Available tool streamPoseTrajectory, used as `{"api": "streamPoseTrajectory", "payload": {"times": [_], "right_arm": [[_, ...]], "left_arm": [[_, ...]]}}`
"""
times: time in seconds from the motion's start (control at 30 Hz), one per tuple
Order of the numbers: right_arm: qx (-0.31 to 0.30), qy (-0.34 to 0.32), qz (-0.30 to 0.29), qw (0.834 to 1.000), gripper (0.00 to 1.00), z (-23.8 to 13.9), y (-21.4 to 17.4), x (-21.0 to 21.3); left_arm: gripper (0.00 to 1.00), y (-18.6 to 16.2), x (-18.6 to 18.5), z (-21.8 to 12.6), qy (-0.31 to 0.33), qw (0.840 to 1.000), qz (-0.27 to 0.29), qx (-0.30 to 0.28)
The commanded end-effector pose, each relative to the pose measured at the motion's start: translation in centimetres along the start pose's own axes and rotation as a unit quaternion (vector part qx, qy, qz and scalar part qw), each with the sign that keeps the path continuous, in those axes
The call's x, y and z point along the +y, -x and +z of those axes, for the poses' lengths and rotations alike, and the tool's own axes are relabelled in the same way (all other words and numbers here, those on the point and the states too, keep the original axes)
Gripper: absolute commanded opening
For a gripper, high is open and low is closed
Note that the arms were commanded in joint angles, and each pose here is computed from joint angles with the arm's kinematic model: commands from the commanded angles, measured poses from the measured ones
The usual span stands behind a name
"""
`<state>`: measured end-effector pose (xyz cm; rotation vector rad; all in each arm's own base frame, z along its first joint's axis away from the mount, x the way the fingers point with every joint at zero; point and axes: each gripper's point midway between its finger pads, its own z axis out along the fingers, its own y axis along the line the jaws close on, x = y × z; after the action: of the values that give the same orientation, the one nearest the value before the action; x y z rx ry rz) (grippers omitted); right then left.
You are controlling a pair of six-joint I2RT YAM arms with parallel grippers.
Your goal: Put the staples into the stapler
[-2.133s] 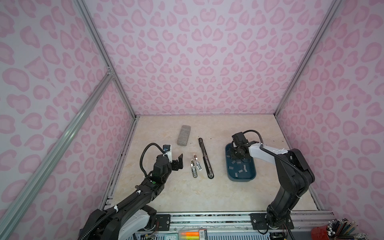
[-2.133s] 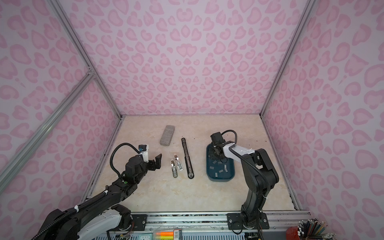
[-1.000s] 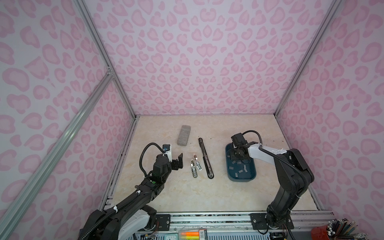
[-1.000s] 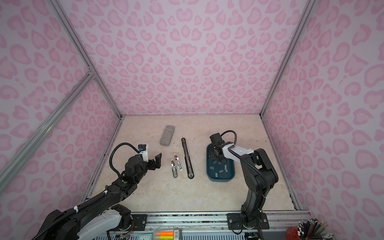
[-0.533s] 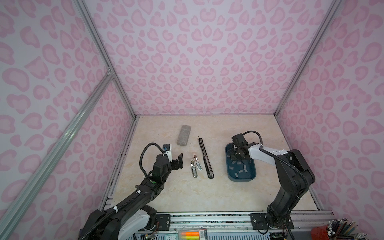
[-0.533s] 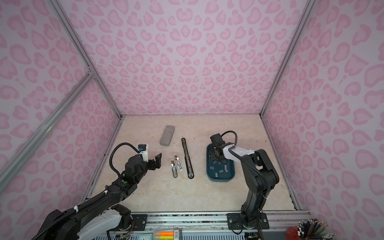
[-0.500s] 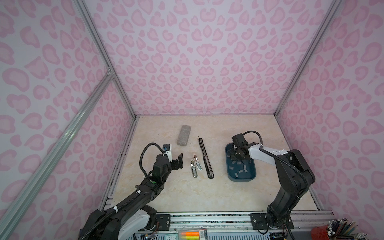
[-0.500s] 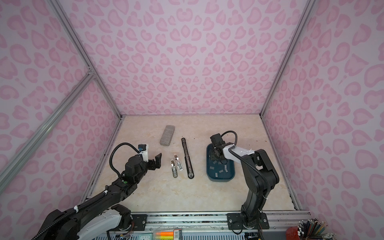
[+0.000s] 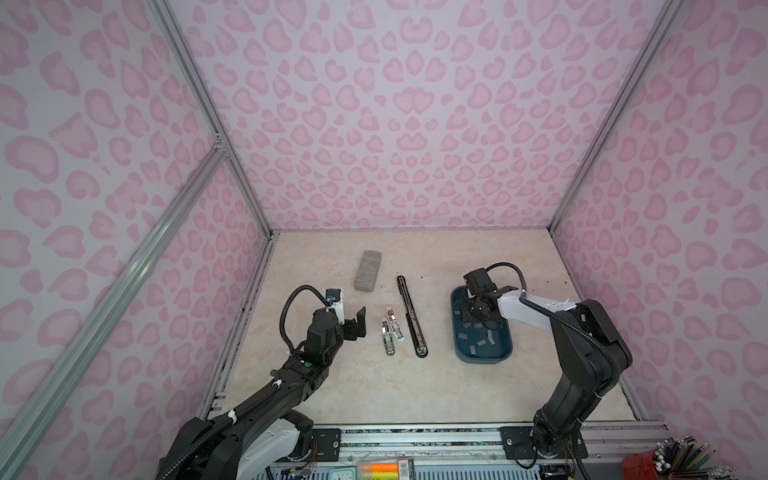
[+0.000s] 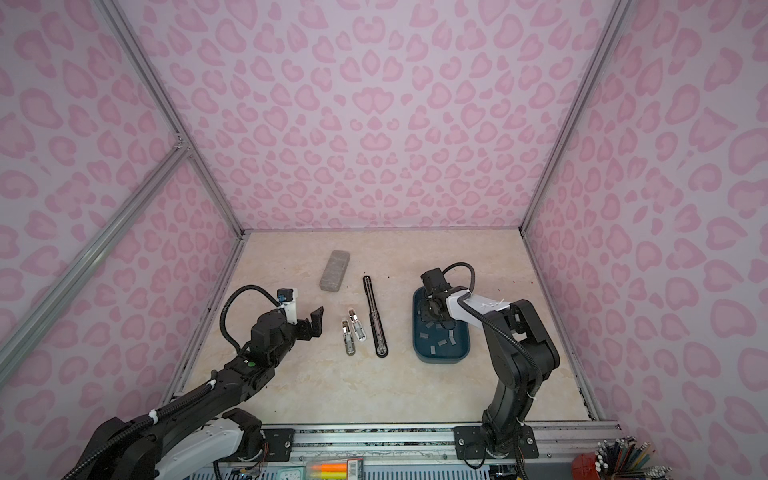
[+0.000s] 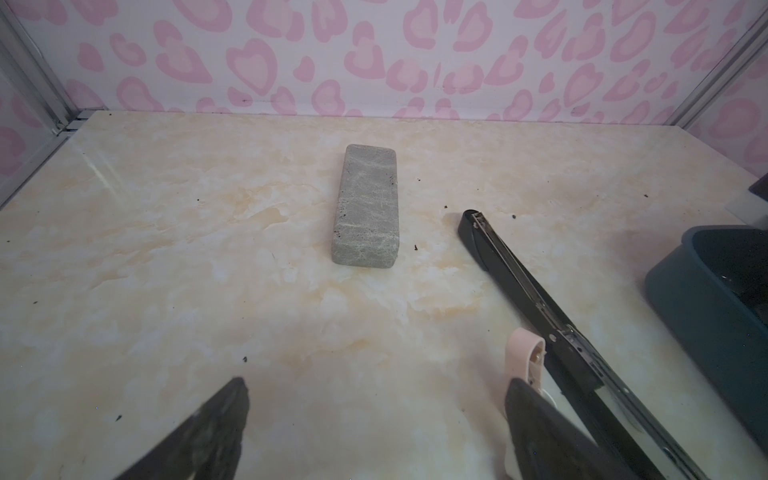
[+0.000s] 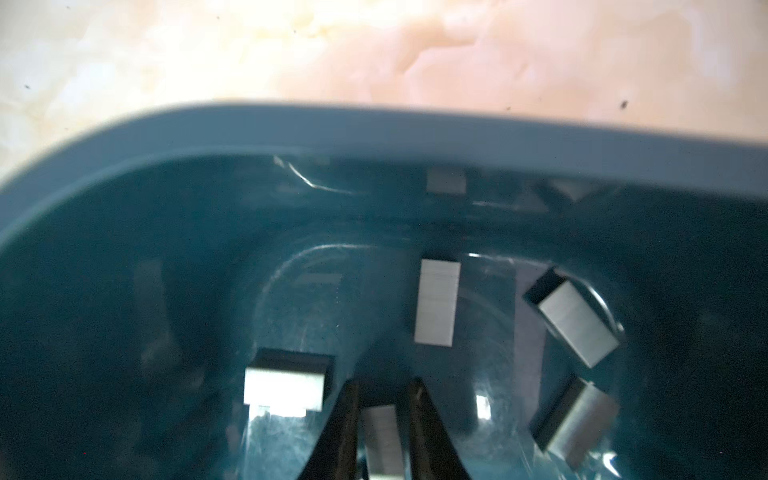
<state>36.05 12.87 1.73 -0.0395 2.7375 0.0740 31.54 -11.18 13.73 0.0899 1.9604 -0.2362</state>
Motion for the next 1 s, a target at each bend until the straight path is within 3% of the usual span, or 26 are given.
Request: {"api": "streamPoseTrajectory", "payload": {"times": [0.0,0.47,0.7,0.97], "right_arm": [[0.049,0.000,-0.001,0.999,0.22,0.4,-2.6,-0.2],[0.049,-0.005,-0.001,0.999,0.22,0.2,-3.1,-0.4],[0.050,-0.008,0.000,0.999,0.12,0.4,-3.3,-0.5],[0.019,-0.007,0.001,1.000,0.10,-0.8,-2.0,-0.4]], "left_arm": [[0.97,1.2,-0.2,0.0,-0.004,1.000,-0.004,-0.021],[0.97,1.2,-0.2,-0.2,-0.006,1.000,-0.004,-0.023],[0.97,1.2,-0.3,-0.2,-0.007,1.000,-0.004,-0.023],[0.97,1.2,-0.5,-0.3,-0.014,1.000,-0.004,-0.025]]}}
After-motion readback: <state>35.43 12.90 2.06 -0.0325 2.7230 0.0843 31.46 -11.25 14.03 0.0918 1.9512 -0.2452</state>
